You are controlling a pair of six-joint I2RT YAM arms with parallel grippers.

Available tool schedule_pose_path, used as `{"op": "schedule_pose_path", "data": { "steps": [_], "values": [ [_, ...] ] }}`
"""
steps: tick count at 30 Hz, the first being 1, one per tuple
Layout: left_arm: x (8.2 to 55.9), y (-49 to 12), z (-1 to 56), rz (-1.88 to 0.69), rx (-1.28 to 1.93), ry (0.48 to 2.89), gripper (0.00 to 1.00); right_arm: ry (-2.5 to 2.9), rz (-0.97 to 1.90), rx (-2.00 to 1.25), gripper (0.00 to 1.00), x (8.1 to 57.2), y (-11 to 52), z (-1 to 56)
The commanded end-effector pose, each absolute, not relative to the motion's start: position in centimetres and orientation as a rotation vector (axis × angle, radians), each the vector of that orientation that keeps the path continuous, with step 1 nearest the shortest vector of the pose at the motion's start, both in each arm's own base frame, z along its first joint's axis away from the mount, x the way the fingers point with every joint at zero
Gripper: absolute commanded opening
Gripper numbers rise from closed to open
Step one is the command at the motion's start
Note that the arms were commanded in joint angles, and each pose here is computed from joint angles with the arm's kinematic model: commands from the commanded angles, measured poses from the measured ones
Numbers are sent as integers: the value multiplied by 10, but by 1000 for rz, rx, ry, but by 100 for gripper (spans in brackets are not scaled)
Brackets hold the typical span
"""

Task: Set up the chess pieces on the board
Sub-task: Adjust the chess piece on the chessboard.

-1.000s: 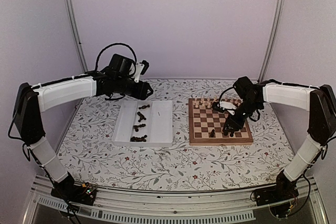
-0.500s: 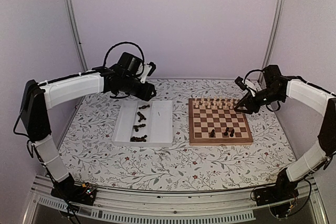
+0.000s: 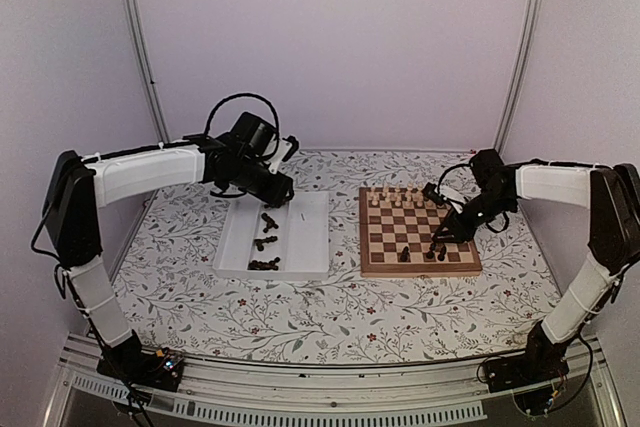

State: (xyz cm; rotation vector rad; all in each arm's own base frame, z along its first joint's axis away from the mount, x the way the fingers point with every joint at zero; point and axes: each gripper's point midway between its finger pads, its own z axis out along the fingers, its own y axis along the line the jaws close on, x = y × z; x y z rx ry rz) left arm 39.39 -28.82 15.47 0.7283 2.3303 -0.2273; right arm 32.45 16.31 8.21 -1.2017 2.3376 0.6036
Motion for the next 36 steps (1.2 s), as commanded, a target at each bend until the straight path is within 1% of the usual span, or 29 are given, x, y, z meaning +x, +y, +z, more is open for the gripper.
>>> {"op": "schedule_pose_path", "data": {
  "steps": [1, 14, 19, 27, 36],
  "values": [
    [394, -290, 145, -221, 756, 2342, 52, 2361, 528, -1224, 28, 331, 164, 70],
    [392, -293, 141, -242, 770, 2350, 52, 2385, 499, -1217, 27, 340, 161, 68],
    [390, -293, 139, -247, 782, 2355, 52, 2410, 455, -1268, 26, 345, 156, 62],
    [388, -294, 133, -254, 798, 2371, 51, 2467, 449, -1433, 26, 335, 148, 47],
    [387, -294, 131, -253, 804, 2376, 51, 2481, 515, -1523, 25, 316, 155, 37]
  ]
}}
